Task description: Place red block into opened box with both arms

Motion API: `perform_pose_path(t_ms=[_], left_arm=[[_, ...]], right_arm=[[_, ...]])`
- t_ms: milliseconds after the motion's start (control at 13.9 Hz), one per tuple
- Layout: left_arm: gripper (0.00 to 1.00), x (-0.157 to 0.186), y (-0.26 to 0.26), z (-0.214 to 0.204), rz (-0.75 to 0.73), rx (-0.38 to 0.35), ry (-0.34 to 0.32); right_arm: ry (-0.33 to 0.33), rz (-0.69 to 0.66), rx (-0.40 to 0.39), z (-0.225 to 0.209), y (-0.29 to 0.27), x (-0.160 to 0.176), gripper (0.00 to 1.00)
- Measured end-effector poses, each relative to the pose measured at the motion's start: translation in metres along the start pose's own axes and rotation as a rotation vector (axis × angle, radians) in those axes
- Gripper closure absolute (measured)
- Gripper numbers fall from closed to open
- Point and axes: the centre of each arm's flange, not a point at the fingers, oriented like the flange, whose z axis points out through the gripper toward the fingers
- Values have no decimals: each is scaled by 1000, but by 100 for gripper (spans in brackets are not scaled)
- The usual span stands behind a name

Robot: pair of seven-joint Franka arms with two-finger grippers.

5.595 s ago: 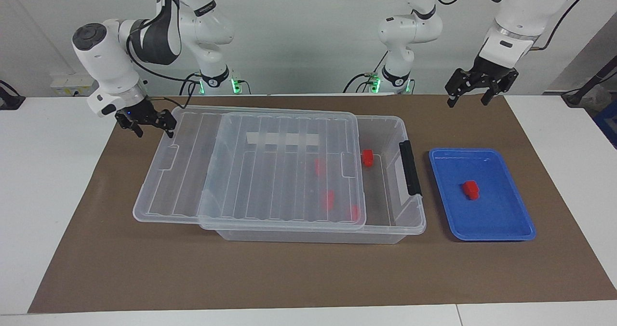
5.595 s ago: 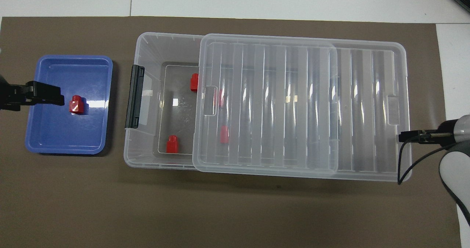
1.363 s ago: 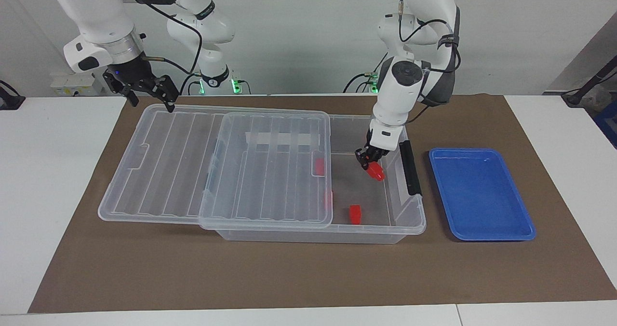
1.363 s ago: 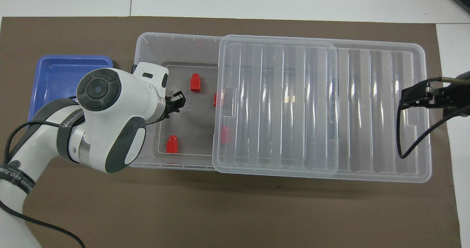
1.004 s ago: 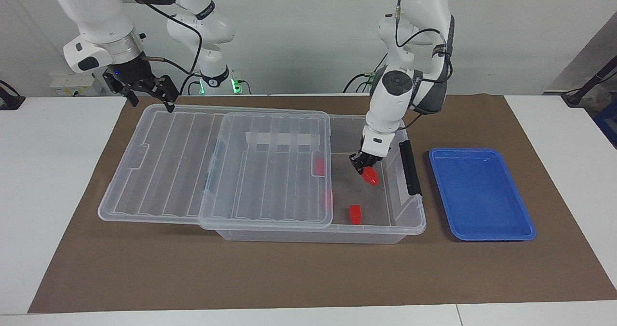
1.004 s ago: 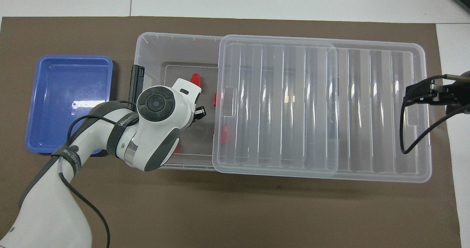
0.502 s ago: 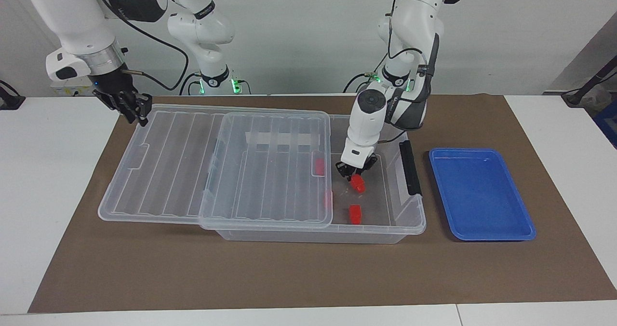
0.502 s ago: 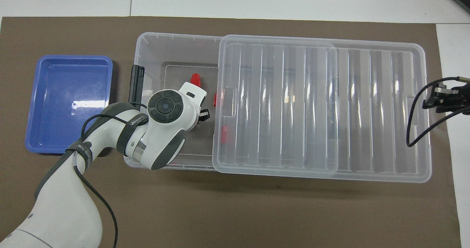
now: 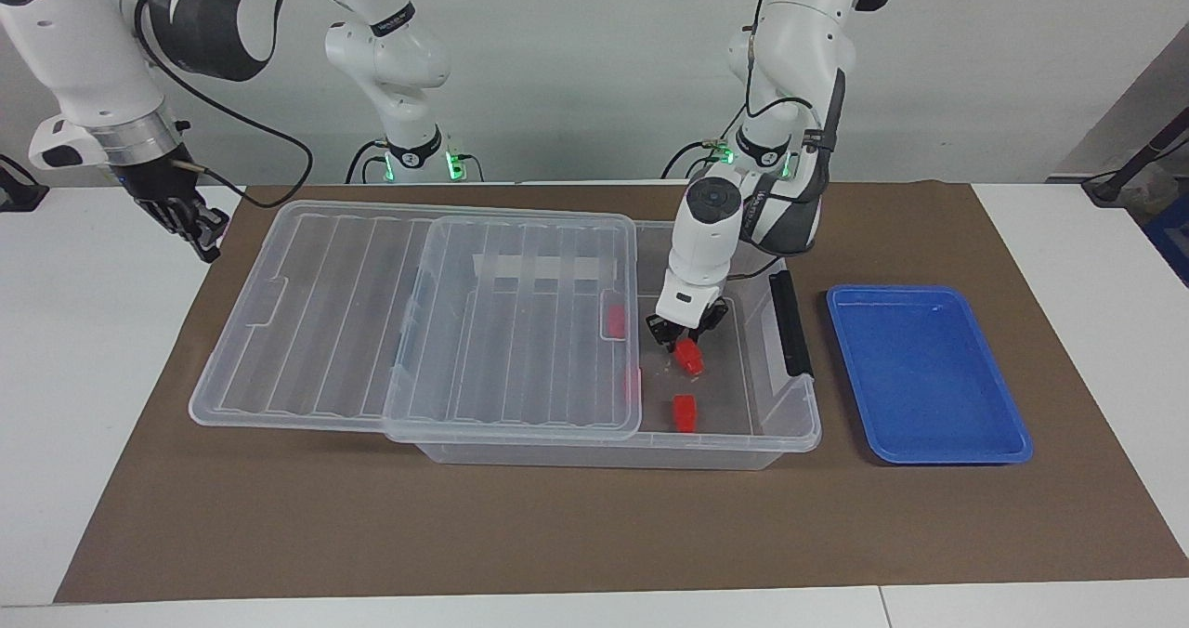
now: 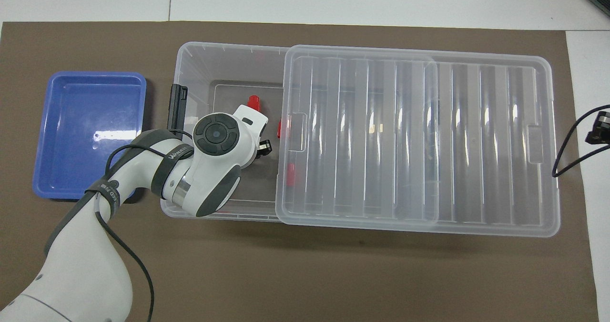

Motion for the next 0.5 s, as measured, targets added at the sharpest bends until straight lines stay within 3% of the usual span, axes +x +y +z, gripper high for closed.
perform_pose_path(t_ms=[215,430,502], left_arm=[[26,25,-4,-46,-40,35,-22],[0,39,-11,-100,-101,10,-61],[0,46,-20,-121,-127,5,-78]], right_arm=[[-6,20,-4,12,12,1,99],[4,9,-6,27,32,4,99],[-1,-2,-7,32,35,4,99]])
